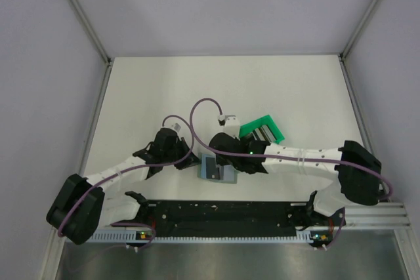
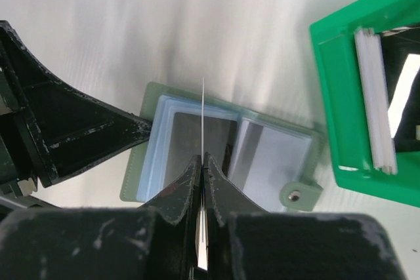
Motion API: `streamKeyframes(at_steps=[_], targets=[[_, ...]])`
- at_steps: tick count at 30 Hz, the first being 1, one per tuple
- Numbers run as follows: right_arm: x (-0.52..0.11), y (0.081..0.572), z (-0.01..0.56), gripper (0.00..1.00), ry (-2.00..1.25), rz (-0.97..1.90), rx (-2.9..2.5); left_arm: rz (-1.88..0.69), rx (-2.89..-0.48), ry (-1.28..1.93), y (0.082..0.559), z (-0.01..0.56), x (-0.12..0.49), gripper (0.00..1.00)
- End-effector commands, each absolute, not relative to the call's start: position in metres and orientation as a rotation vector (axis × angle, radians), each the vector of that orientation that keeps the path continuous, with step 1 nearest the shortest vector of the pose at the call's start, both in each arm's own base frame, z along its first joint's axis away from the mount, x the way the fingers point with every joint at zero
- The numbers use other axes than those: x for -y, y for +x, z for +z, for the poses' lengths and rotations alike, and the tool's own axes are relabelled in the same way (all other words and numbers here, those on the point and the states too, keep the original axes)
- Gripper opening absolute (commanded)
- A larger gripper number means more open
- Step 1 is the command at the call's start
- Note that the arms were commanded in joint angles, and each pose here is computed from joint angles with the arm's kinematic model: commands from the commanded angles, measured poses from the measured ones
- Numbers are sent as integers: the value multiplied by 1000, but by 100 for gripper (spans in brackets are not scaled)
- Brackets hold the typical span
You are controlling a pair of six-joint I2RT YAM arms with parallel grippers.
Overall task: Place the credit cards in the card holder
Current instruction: Turn over the card slot in the card holder.
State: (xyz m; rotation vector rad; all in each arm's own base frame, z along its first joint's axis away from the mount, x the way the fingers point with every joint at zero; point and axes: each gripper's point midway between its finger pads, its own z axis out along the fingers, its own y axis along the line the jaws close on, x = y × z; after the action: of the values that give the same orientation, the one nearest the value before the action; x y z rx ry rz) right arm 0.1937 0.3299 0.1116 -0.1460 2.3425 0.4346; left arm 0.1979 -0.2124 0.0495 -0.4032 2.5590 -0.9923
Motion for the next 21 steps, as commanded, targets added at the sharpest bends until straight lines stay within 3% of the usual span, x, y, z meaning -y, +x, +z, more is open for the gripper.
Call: streamKeyframes(at_steps=[1,21], targets=[[-372,196,131,0,-145,604,-2299,-1013,-2515,-370,206,57,216,0],[-394,196,112,0,-157,641,-2328,-1050,-2516,-387,203,60,219,0]])
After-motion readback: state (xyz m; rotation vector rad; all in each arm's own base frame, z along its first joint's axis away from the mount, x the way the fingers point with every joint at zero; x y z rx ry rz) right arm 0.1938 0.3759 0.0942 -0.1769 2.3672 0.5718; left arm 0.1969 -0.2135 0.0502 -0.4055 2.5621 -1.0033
